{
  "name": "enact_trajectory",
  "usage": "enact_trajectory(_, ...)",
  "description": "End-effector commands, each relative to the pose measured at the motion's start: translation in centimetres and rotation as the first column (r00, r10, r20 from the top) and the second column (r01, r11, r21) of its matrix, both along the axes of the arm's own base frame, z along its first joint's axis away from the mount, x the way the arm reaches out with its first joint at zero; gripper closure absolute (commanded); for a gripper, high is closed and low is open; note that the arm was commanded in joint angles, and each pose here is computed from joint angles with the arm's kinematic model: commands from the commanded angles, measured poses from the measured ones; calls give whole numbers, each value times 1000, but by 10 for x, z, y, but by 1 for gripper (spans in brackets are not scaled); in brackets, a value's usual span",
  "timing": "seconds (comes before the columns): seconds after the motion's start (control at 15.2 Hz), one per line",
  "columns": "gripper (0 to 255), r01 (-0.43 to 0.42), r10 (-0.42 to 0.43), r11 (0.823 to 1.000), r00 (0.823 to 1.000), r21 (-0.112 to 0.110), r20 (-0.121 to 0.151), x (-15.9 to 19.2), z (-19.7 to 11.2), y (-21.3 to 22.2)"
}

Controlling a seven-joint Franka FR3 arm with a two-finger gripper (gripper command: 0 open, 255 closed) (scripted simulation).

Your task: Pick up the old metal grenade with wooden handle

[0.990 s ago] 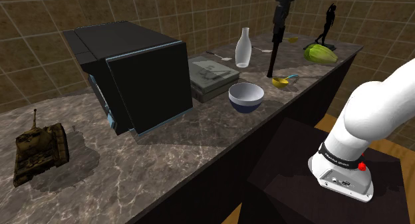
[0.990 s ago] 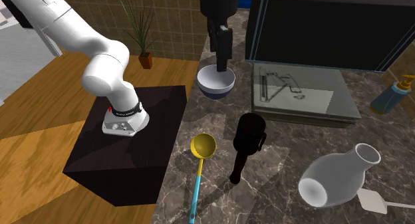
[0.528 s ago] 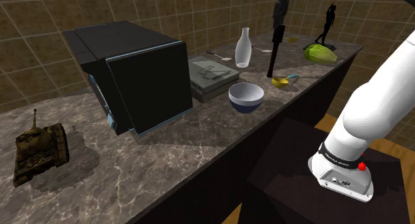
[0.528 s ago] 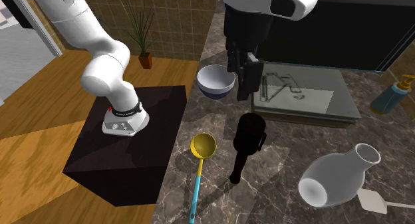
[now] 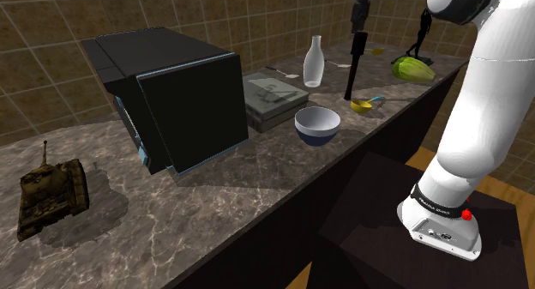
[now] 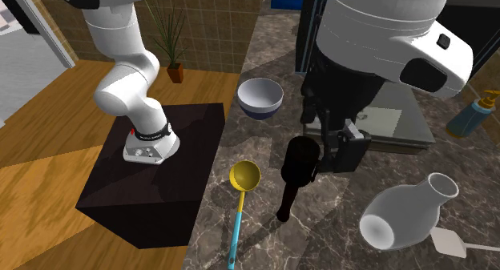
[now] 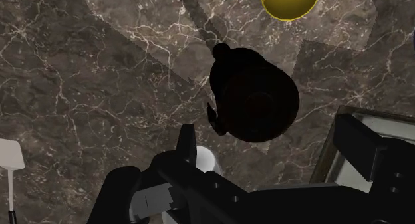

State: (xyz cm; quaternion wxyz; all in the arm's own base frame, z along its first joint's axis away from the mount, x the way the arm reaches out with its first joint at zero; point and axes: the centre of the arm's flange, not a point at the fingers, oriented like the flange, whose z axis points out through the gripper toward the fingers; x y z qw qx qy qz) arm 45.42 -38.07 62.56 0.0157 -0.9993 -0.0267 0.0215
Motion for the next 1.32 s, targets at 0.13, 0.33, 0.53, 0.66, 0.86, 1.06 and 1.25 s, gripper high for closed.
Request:
enact_trajectory(0.13,0,-1,1,1000,1000,3,-2,4,-16,-7)
enact_trajectory(0.33,0,-1,1,1000,1000,3,-2,4,-32,-7)
enact_trajectory(0.53,0,-1,1,1000,1000,3,-2,4,-41,-6)
enact_trajectory(0.66,255,-1,1,1000,1000,3,-2,4,-41,-7)
enact_trajectory(0.86,255,-1,1,1000,1000,3,-2,3,-41,-7)
enact_trajectory(1.06,255,-1,1,1000,1000,3,-2,4,-40,-7)
enact_trajectory(1.25,255,-2,2,1000,1000,3,-2,4,-35,-6)
